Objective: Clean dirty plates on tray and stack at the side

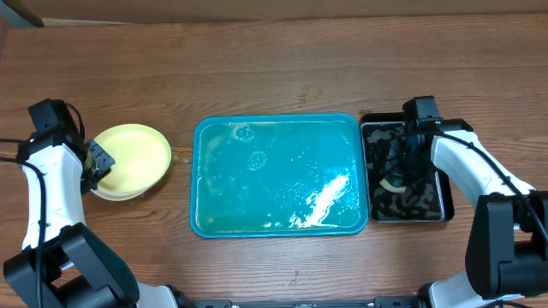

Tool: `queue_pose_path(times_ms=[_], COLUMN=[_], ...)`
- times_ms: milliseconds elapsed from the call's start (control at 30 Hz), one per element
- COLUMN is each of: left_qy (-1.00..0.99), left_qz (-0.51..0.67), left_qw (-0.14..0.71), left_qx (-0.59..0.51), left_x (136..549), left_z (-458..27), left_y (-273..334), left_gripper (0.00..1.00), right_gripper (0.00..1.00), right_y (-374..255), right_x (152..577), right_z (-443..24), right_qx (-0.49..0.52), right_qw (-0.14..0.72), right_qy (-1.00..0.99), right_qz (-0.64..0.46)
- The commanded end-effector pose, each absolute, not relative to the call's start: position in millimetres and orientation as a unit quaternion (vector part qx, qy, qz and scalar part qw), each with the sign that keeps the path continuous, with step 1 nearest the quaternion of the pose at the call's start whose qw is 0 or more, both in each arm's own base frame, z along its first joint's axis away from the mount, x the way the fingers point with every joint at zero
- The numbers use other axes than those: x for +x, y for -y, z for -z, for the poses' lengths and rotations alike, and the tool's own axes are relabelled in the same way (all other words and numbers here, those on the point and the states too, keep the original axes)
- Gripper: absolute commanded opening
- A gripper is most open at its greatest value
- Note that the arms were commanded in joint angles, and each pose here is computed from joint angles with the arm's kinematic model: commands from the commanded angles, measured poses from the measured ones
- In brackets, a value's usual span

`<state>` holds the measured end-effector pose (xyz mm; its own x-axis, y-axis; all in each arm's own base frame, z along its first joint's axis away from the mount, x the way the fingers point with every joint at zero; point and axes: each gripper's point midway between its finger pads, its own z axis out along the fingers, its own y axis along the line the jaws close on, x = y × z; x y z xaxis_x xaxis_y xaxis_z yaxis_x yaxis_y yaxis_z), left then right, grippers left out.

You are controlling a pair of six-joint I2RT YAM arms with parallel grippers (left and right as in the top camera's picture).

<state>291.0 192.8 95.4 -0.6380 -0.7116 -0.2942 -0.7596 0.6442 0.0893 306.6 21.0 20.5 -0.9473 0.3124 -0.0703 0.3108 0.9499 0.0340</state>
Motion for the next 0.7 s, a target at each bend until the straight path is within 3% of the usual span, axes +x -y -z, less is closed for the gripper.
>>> queue_pose_path(times_ms=[0,100,333,500,667], left_qy=[-0.899,-0.9,-0.908,-0.928,-0.954], left_qz=[-0.065,-0.046,0.026,0.083,0.095], left_qw=[0.138,0.146,0.186,0.184,0.165], left_qx=[-0.41,-0.407,-0.374,-0.313,-0.232], left_x=[306,311,326,330,333], left_z=[-104,-112,-145,-161,-158], left_y=[-188,-182,-147,-89,-38], left_gripper=[0.75,0.81,0.81,0.82,0.82], right_gripper=[0.08,0.08,0.1,0.04,0.04], right_y=[-19,-19,-19,-19,-39], right_x=[308,308,306,315,344], right_z=[-23,-23,-23,-25,-46], right_qx=[0.158,0.158,0.158,0.157,0.077], right_qw=[0.044,0.043,0.04,0.057,0.099], right_qy=[-0.986,-0.986,-0.987,-0.986,-0.99], right_qz=[-0.009,-0.009,-0.009,-0.012,-0.066])
